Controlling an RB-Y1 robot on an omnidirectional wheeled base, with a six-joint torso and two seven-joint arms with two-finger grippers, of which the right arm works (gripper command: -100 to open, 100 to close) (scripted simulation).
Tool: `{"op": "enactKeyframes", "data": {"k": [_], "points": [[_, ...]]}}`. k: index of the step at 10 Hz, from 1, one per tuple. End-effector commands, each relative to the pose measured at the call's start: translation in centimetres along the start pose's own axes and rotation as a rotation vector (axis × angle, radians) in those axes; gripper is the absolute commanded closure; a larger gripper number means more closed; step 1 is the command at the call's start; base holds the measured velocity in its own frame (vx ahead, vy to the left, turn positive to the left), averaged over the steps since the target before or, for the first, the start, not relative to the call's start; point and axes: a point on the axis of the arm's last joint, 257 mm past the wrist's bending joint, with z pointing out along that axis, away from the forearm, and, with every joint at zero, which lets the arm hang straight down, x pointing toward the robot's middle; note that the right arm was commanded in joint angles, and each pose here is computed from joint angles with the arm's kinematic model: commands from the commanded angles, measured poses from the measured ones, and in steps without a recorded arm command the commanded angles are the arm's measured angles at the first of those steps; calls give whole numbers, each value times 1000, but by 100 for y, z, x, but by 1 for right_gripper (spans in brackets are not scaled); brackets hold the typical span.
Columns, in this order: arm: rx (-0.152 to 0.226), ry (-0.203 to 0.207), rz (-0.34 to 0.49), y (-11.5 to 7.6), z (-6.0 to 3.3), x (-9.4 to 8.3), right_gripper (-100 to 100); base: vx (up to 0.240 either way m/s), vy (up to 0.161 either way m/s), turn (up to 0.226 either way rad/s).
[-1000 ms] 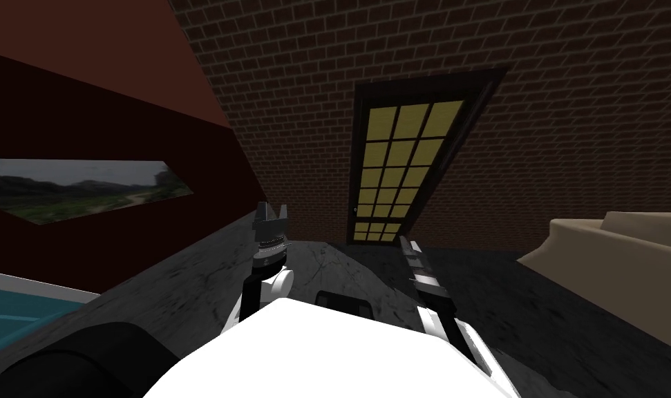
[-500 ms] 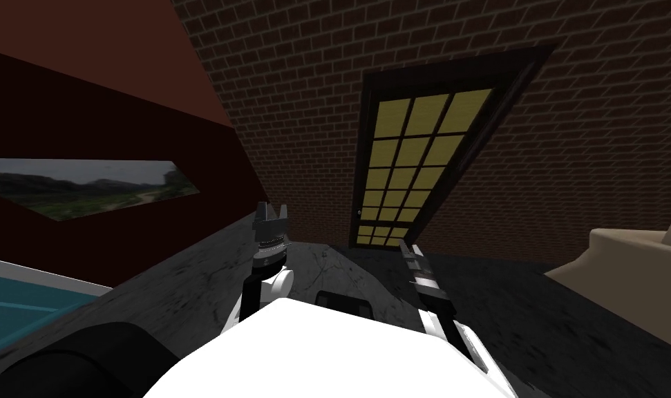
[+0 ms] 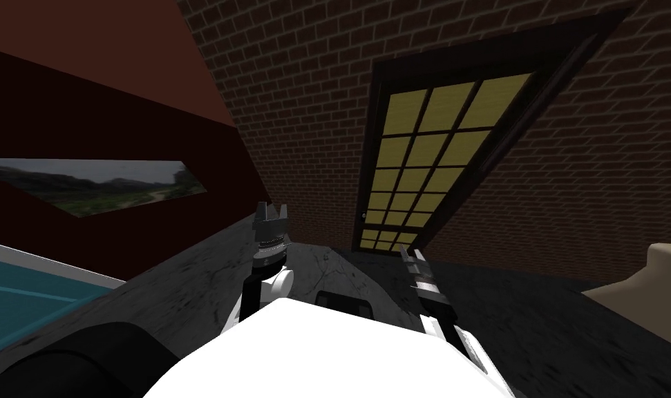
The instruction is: Pull the door open
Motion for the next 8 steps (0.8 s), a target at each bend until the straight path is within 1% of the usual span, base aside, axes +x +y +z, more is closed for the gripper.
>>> {"op": "enactKeyframes", "data": {"k": [1,6,8], "points": [[12,14,-38,-87,-39,75,-100,115,24,64],[47,58,-132,-267,-166,308,-100,110,32,68],[59,76,-167,-328,-222,401,-100,96,2,67]]}}
